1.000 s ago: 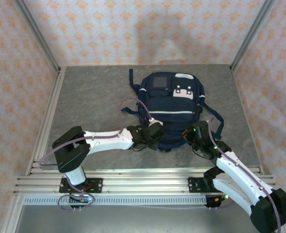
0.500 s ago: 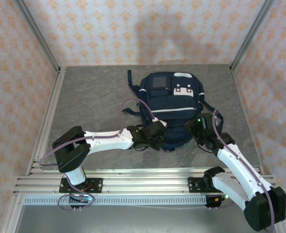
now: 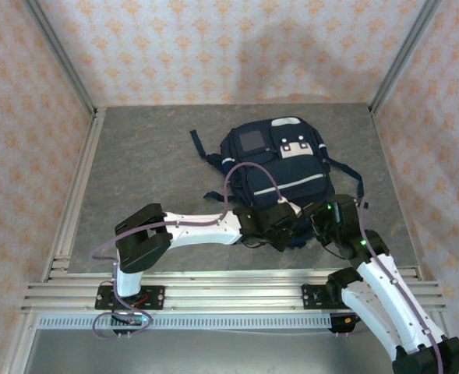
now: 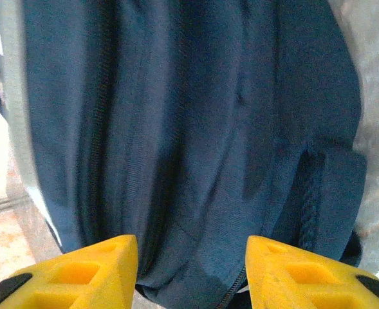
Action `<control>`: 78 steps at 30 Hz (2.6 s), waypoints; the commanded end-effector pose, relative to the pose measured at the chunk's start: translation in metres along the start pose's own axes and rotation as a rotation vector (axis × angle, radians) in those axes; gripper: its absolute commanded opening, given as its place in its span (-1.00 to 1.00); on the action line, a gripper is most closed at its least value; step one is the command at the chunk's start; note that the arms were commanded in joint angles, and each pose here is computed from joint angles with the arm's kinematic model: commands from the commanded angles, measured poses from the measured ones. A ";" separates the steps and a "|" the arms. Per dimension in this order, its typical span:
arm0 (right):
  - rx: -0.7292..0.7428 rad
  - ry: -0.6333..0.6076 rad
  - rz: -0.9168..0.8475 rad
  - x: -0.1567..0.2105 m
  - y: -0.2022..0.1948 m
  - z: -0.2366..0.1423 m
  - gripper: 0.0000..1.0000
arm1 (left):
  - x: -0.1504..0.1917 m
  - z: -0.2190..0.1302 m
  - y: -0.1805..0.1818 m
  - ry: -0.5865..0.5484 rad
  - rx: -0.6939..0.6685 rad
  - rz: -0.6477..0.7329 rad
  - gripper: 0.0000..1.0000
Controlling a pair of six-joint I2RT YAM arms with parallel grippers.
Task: Pack the student bag
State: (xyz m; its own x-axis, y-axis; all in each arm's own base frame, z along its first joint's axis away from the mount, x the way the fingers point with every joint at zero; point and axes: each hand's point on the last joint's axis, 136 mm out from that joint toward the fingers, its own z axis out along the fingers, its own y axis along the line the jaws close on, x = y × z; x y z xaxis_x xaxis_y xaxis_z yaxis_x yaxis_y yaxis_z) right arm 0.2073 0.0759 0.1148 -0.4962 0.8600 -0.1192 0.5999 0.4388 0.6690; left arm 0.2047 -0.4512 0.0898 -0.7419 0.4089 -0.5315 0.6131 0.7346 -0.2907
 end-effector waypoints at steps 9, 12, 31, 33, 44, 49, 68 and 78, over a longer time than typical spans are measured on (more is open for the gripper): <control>-0.075 0.056 0.123 0.012 0.000 0.031 -0.06 | -0.007 -0.006 -0.022 -0.011 0.064 0.012 -1.00; -0.080 0.048 0.116 0.011 0.001 0.040 -0.19 | -0.008 -0.006 -0.023 -0.013 0.068 0.011 -1.00; 0.070 -0.135 0.005 -0.019 -0.024 0.030 -1.00 | 0.021 -0.034 0.058 0.008 -0.150 -0.050 -1.00; 0.075 -0.142 -0.001 -0.020 -0.024 0.029 -1.00 | 0.022 -0.038 0.065 0.004 -0.161 -0.060 -1.00; 0.107 -0.204 -0.060 -0.032 -0.023 0.020 -1.00 | 0.035 -0.046 0.105 0.018 -0.217 -0.107 -1.00; 0.132 -0.241 -0.086 -0.040 -0.022 0.013 -1.00 | 0.040 -0.048 0.114 0.022 -0.230 -0.116 -1.00; 0.012 0.057 0.100 0.034 0.025 0.007 0.04 | 0.033 -0.037 0.099 -0.007 -0.136 -0.128 -1.00; 0.063 0.035 0.157 0.060 0.030 0.042 0.08 | 0.030 -0.036 0.097 -0.021 -0.123 -0.133 -1.00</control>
State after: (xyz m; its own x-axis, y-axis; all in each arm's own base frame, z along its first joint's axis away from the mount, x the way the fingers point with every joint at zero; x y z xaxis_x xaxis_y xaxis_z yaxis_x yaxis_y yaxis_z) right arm 0.2072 0.1512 0.0900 -0.4946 0.8688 0.0222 0.7062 0.3869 0.5929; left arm 0.2304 -0.3508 0.0751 -0.8017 0.3090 -0.5117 0.4856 0.8358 -0.2562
